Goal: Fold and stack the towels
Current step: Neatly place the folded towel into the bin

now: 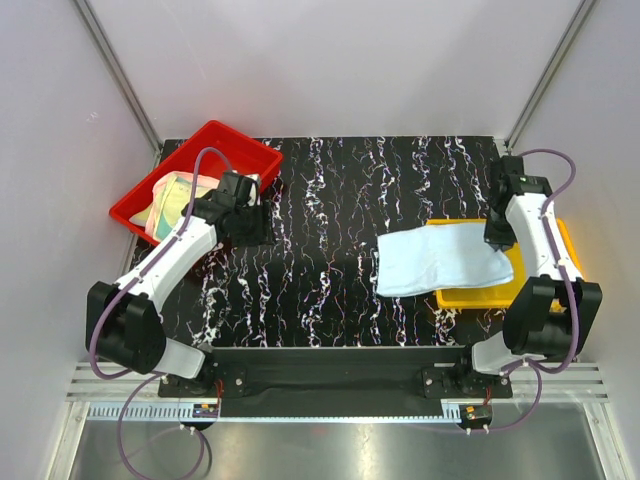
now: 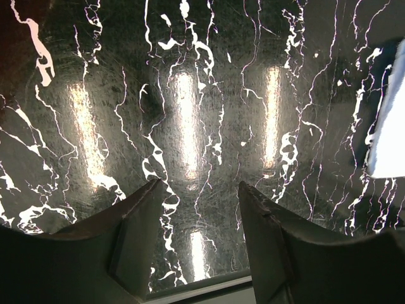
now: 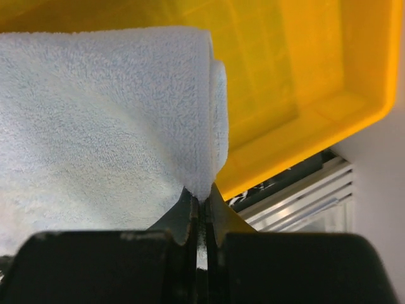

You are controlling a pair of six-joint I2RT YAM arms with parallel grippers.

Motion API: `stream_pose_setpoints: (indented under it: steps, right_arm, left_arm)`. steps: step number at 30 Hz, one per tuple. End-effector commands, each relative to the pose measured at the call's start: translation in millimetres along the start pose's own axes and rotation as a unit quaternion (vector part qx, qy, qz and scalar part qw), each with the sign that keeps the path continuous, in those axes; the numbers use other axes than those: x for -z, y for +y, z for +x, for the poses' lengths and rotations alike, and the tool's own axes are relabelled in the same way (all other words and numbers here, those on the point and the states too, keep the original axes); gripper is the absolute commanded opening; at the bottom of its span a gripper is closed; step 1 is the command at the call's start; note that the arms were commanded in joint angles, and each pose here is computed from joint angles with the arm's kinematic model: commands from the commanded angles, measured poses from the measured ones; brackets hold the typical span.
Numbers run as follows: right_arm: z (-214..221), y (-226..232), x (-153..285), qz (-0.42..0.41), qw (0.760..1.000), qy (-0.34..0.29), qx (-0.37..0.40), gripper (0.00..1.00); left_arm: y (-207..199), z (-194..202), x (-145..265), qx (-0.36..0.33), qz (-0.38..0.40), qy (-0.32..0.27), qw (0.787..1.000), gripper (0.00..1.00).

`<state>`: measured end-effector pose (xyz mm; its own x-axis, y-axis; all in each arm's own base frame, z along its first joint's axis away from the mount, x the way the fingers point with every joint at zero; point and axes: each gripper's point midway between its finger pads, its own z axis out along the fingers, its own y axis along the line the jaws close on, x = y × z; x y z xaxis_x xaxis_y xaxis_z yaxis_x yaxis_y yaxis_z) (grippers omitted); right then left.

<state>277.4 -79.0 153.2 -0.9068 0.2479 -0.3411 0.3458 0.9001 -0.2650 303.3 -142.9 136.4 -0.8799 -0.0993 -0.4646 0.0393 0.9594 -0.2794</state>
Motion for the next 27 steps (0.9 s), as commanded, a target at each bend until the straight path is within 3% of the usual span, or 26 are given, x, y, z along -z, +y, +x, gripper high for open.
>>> stream_pose_setpoints:
  steps: [1, 11, 27]
  right_arm:
    - [-27.5, -43.7, 0.4, 0.075, 0.996, -0.039, 0.027, 0.0]
    - [-57.6, -78.8, -15.2, 0.09, 0.991, -0.09, 0.032, 0.0]
    - [-65.4, -115.4, -58.2, 0.126, 0.986, -0.107, 0.029, 0.0]
  left_arm:
    - [-6.1, -8.0, 4.5, -0.011, 0.02, -0.013, 1.0, 0.57]
    - [-12.1, -4.5, 5.2, -0.012, 0.036, -0.003, 0.999, 0.57]
    - [-26.5, -17.5, 20.2, -0.012, 0.063, -0.018, 0.998, 0.58]
